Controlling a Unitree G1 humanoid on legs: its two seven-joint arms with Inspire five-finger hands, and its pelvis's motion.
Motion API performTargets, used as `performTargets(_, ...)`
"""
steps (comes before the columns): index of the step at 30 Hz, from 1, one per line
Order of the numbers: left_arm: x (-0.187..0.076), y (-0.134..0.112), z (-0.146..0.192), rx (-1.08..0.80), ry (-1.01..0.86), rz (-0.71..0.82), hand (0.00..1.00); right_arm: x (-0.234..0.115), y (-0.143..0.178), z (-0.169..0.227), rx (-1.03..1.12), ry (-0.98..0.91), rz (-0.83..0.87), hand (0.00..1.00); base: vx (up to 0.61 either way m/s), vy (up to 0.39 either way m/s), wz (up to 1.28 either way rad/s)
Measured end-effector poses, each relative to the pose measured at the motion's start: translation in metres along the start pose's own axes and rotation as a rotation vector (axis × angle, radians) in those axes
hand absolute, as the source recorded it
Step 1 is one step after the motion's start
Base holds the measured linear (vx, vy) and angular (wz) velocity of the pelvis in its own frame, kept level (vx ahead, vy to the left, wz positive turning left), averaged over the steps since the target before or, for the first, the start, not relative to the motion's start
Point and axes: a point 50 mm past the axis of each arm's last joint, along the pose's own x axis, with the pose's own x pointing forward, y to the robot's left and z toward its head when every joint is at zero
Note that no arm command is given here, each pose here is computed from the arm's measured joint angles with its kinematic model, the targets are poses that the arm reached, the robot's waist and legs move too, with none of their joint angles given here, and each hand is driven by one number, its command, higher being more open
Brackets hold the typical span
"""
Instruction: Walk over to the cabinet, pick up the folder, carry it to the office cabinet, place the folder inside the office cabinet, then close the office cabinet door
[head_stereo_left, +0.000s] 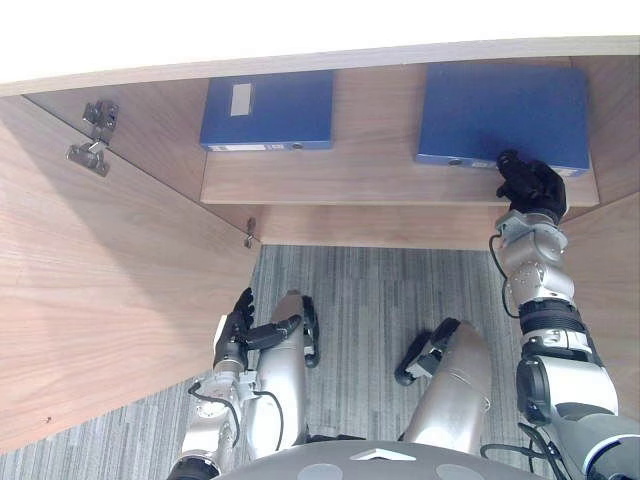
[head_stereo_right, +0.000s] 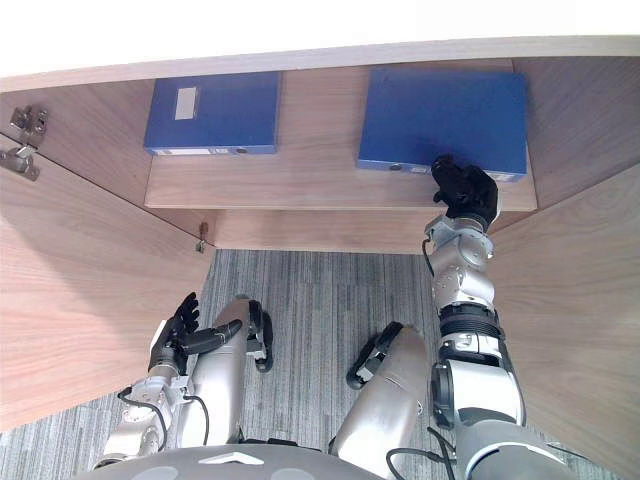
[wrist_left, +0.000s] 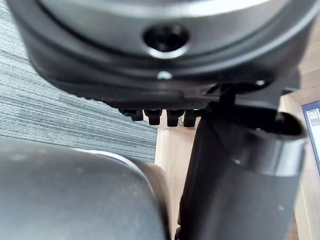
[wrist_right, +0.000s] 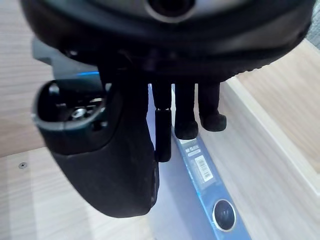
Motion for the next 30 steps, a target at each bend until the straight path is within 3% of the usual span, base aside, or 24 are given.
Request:
performTargets(12, 0.000, -0.001, 0.001, -0.028, -0.001, -0.007, 1.00, 0.008, 0.002, 0.006, 0.037, 0.013, -0.021, 0.00, 0.00, 0.000, 0.02)
performTargets(22, 0.000, -0.003, 0.004, -0.037, -0.016, -0.021, 1.00, 0.028, 0.021, 0.062, 0.016, -0.099, 0.017, 0.00, 0.00, -0.006, 0.01)
performTargets(30, 0.000, -0.004, 0.004, -0.040, -0.017, -0.028, 1.00, 0.032, 0.021, 0.072, -0.023, -0.110, 0.017, 0.00, 0.00, 0.000, 0.00)
